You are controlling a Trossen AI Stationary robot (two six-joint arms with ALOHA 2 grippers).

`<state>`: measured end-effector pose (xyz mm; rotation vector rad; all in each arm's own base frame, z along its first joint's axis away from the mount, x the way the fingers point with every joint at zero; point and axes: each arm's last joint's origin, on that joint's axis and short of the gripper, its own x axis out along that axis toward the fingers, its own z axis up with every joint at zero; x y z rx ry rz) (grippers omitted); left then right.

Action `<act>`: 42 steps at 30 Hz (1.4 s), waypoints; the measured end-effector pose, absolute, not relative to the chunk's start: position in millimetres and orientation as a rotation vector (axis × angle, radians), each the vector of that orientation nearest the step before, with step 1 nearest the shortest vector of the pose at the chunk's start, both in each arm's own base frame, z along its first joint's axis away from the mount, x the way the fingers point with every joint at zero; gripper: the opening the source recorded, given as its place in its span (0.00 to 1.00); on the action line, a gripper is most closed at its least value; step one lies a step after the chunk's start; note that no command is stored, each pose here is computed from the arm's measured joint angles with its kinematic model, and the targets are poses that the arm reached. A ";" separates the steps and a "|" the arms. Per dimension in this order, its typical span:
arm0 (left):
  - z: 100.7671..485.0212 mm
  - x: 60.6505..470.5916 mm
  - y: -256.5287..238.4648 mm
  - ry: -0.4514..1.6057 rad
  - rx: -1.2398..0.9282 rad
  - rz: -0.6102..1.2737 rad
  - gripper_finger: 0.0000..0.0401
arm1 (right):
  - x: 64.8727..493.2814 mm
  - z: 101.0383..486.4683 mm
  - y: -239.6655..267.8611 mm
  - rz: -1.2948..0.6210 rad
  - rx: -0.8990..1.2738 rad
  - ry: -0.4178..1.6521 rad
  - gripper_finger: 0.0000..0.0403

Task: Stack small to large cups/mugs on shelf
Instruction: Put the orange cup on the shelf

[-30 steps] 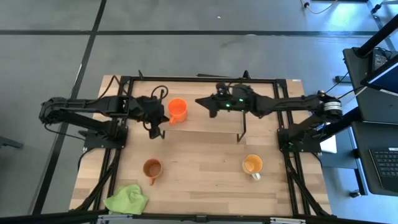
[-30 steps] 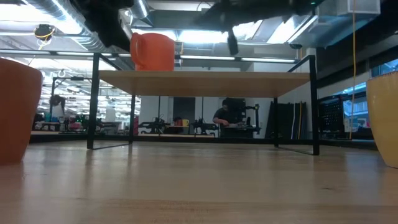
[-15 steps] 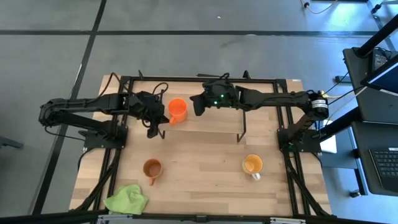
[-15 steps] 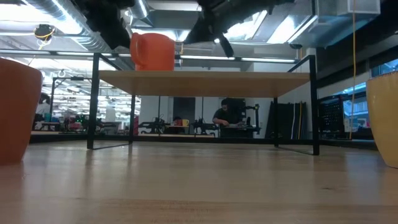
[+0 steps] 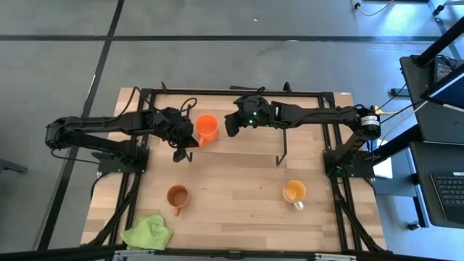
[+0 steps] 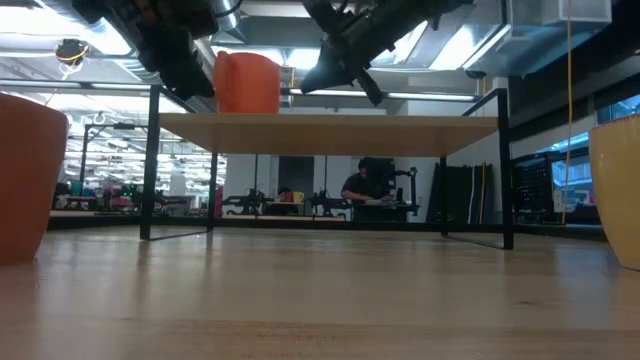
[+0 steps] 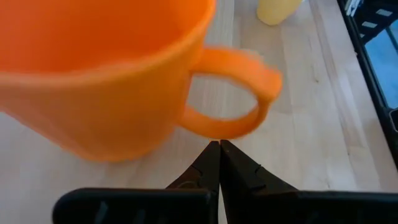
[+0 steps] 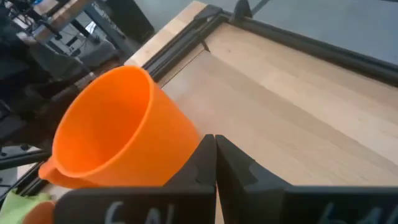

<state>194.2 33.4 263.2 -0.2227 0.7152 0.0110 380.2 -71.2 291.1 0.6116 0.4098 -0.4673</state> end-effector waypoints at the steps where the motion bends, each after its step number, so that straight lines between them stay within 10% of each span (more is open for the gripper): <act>1: 262.4 194.4 33.2 0.715 -0.227 0.005 0.00 | 380.3 291.2 -71.1 -0.464 0.614 0.409 0.00; 42: 266.0 197.3 32.8 0.666 -0.244 -0.019 0.00 | 400.9 276.0 -64.7 -0.242 0.751 0.403 0.00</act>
